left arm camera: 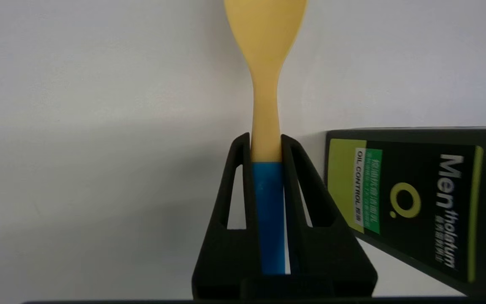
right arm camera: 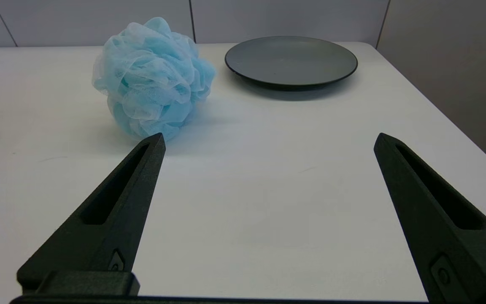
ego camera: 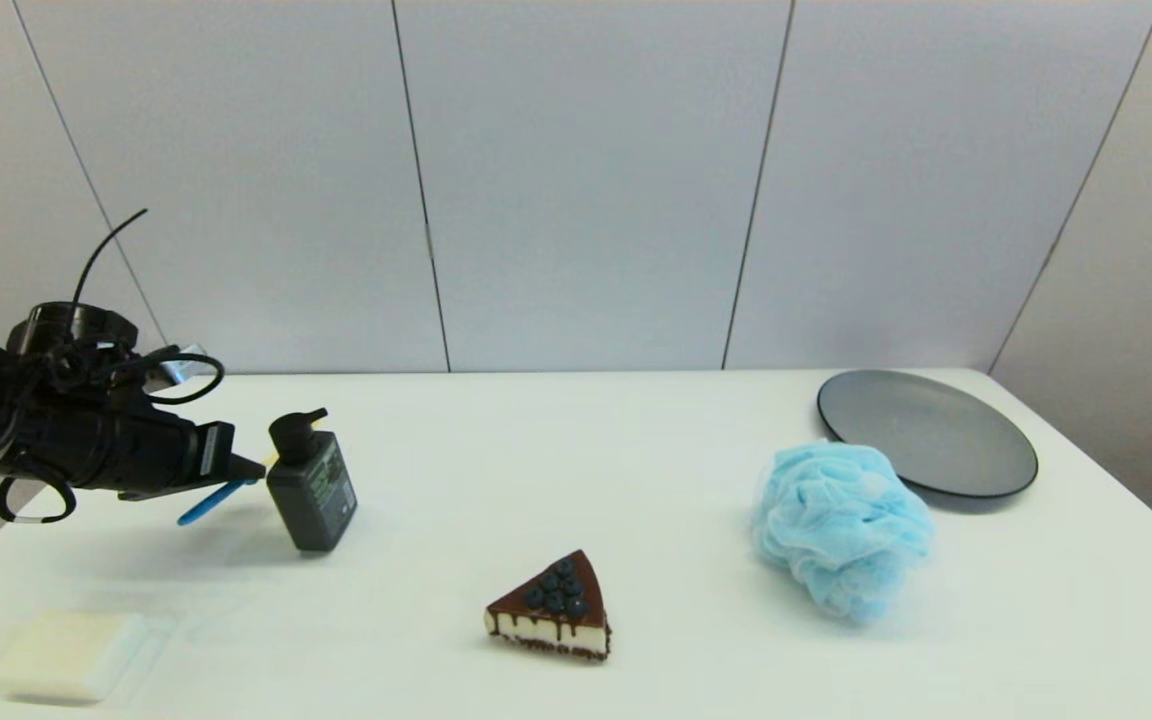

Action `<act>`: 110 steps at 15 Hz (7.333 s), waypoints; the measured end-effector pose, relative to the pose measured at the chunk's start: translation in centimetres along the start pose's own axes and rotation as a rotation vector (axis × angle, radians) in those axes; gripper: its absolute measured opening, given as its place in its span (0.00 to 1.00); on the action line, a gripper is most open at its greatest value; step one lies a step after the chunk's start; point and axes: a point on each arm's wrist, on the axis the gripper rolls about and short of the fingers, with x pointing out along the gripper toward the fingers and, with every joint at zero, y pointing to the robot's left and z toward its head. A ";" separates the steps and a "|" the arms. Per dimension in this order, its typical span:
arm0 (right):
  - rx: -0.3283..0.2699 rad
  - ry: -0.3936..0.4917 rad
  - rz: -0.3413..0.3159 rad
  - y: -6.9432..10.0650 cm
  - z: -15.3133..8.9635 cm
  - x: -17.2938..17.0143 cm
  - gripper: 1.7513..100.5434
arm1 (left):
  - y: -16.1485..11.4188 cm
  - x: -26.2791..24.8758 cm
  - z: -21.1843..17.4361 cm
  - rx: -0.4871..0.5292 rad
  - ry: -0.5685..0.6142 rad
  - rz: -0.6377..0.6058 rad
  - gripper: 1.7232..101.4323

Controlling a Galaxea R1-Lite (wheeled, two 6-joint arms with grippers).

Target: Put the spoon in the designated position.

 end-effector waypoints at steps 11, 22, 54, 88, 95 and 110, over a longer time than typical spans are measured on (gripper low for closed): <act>-0.001 0.000 0.000 0.0 0.0 0.0 0.97 | 0.5 1.7 -2.0 -0.033 0.067 -0.006 0.12; 0.000 0.000 0.000 0.0 0.0 0.0 0.97 | 0.5 1.7 -1.7 -0.015 0.044 -0.004 0.12; 0.000 0.000 0.000 0.0 0.0 0.0 0.97 | -12.7 -21.2 -2.4 0.513 -0.670 0.209 0.94; -0.001 0.000 0.000 0.0 0.0 0.0 0.97 | -7.1 -14.1 -30.7 0.234 -0.919 0.238 0.96; 0.000 0.000 0.000 0.0 0.0 0.0 0.97 | -7.1 -14.1 -30.7 0.234 -0.918 0.239 0.96; 0.000 0.000 0.000 0.0 0.0 0.0 0.97 | -7.1 -14.1 -30.7 0.234 -0.918 0.239 0.96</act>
